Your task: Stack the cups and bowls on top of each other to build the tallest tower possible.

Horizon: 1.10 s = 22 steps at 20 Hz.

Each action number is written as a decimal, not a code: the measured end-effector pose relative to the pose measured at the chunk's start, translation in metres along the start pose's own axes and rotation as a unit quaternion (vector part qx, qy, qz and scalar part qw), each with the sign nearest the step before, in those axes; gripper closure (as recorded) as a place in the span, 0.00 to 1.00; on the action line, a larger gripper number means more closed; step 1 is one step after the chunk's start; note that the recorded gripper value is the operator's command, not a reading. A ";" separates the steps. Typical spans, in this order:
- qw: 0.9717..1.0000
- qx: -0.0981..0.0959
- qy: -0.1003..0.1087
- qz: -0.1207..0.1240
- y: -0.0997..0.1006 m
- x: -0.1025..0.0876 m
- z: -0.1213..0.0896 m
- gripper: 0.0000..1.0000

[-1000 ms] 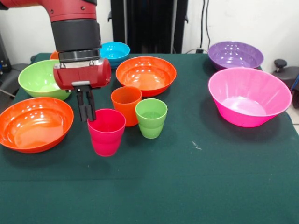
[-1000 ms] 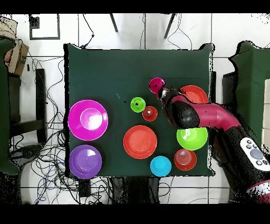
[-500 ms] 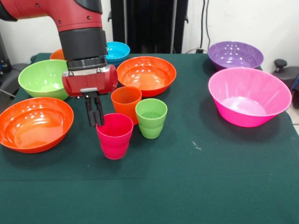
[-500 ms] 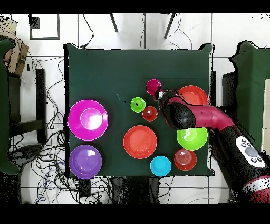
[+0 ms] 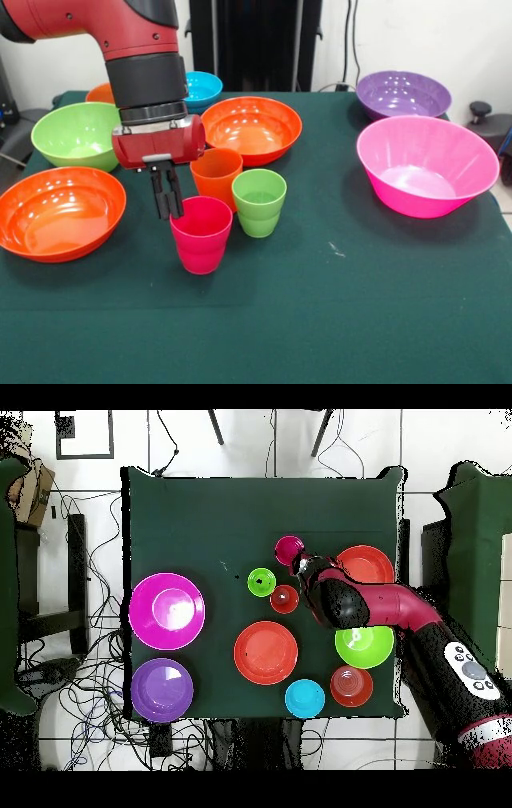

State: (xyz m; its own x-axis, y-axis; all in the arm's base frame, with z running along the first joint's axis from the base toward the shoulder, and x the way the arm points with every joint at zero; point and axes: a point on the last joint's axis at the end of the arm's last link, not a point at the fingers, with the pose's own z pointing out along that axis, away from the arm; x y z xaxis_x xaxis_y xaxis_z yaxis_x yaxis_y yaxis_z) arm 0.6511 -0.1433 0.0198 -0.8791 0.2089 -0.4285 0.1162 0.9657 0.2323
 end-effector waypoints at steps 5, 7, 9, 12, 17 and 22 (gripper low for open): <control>1.000 0.000 0.000 0.000 0.000 0.000 0.000 1.00; 1.000 0.000 0.000 0.000 0.000 0.000 0.000 1.00; 1.000 0.000 0.001 0.000 0.000 0.002 0.000 1.00; 1.000 -0.001 0.004 0.000 0.001 0.004 0.000 1.00; 1.000 -0.004 0.010 -0.001 0.004 0.011 -0.001 1.00; 1.000 -0.007 0.016 -0.002 0.008 0.018 -0.002 1.00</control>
State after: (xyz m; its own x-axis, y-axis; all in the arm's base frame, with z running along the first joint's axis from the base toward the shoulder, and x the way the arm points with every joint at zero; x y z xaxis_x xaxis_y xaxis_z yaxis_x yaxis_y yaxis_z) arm 0.6358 -0.1326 0.0155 -0.8937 0.2002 -0.4015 0.1066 0.9640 0.2434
